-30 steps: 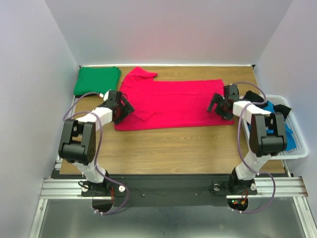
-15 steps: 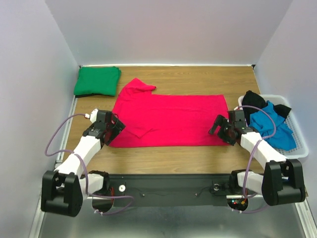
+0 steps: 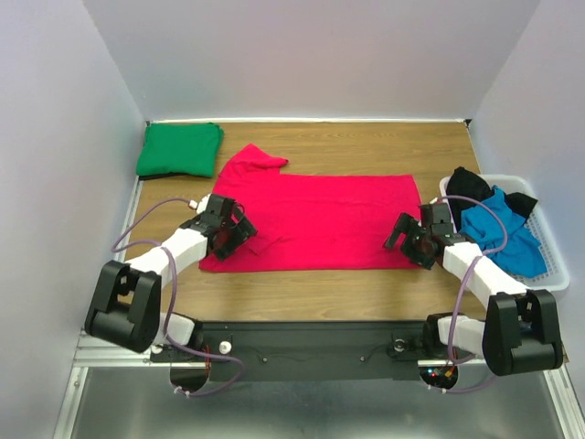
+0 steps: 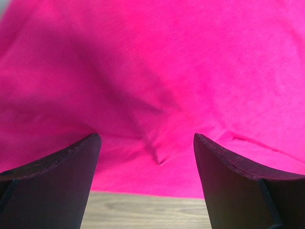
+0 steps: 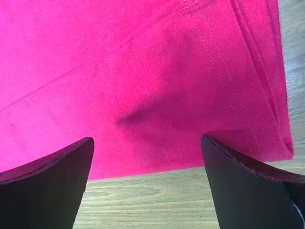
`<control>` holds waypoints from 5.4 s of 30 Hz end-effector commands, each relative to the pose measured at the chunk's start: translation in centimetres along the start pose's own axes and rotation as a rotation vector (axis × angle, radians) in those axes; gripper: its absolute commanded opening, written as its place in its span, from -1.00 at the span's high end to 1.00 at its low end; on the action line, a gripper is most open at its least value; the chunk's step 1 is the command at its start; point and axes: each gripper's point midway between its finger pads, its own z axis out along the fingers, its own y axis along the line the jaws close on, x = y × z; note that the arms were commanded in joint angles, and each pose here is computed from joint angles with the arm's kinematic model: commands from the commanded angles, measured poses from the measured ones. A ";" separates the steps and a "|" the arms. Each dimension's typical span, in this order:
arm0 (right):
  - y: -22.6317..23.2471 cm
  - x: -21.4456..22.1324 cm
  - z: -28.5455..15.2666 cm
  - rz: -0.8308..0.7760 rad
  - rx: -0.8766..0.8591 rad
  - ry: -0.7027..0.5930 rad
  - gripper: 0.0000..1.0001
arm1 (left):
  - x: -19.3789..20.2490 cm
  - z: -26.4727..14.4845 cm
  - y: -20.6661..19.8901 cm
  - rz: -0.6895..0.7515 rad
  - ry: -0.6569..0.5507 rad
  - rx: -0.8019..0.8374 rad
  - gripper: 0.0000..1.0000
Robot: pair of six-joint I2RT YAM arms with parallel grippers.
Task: Fold and stack the t-shirts
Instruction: Fold the tshirt
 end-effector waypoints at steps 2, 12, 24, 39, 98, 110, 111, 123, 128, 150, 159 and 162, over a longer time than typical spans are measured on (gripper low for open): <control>0.7 -1.2 -0.3 -0.006 -0.011 -0.033 -1.00 | -1.7 0.4 -3.8 0.002 -0.037 0.080 -0.81; 0.3 -1.1 0.0 -0.014 0.010 -0.028 -1.00 | -1.8 1.9 -4.6 0.017 -0.031 0.072 -0.81; 0.4 -1.6 -0.2 -0.021 0.011 -0.046 -1.00 | -4.2 1.9 -8.9 0.016 -0.088 0.163 -0.81; 0.2 -1.8 -0.6 -0.032 0.018 -0.062 -1.00 | -8.3 3.6 -18.2 0.169 -0.131 0.301 -0.80; 2.8 -3.7 -2.6 -0.078 -0.079 -0.100 -1.00 | -9.6 -0.2 -11.1 0.143 -0.288 0.087 -0.81; 6.2 -4.9 -1.5 -0.178 -0.143 -0.081 -1.00 | -4.8 2.0 -5.6 0.156 -0.178 0.056 -0.92; 6.9 -5.0 -1.1 -0.189 -0.158 -0.081 -1.00 | -4.6 2.4 -5.3 0.150 -0.159 0.051 -0.91; 2.8 1.8 1.8 -0.110 -0.076 0.079 -1.00 | 2.1 2.5 3.8 0.021 -0.017 -0.079 -0.91; 2.2 4.7 0.1 -0.050 -0.125 0.124 -1.00 | 3.2 0.2 3.1 -0.012 0.006 0.035 -0.97; 9.1 -8.8 -4.3 -0.127 -0.101 -0.140 -1.00 | -18.1 -4.6 -15.0 0.364 -0.379 0.046 -0.97; 8.4 -10.8 -2.4 -0.160 -0.005 -0.159 -1.00 | -24.7 7.2 -18.5 0.570 -0.275 -0.096 -0.71; 8.0 -10.7 -2.0 -0.156 0.011 -0.155 -1.00 | -23.8 10.3 -16.8 0.567 -0.225 -0.127 -0.67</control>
